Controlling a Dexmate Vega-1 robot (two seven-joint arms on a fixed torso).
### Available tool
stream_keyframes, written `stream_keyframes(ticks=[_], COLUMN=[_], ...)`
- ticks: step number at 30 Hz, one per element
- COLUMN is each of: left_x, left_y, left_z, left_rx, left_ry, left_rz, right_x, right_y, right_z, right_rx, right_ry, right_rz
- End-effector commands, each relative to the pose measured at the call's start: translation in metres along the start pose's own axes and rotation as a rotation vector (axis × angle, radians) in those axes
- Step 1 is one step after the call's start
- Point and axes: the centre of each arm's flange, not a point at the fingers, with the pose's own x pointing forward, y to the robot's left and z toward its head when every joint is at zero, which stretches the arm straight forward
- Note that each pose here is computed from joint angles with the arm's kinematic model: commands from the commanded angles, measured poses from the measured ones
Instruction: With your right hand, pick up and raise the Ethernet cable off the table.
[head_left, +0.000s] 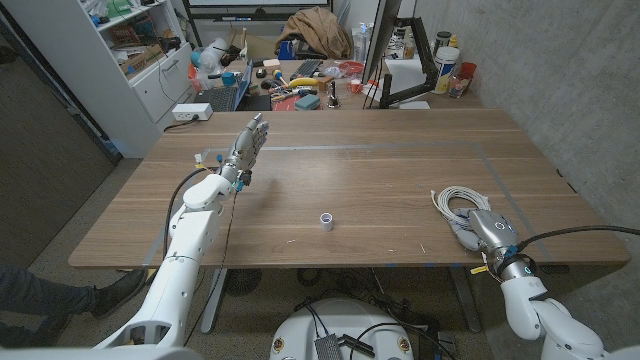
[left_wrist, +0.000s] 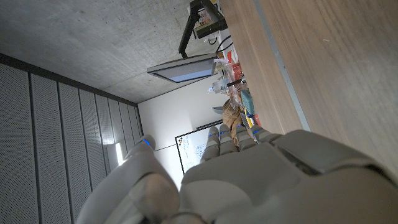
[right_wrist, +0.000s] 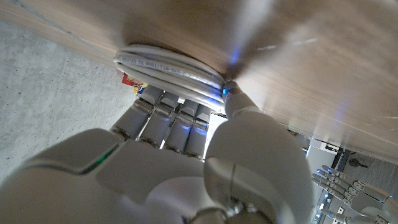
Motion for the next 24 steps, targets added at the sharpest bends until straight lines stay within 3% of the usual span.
stream_keyframes(ticks=[1,24], left_x=[0.002,0.004], left_y=[0.004,0.007], left_z=[0.002,0.005], left_rx=[-0.001,-0.001], left_ry=[-0.004,-0.010], left_rz=[0.000,-0.008], right_x=[0.002,0.004], right_y=[-0.005,-0.021], right_z=[0.003,0.009], right_rx=[0.001,-0.008], right_ry=[-0.003,0.004], right_rz=[-0.047,-0.119])
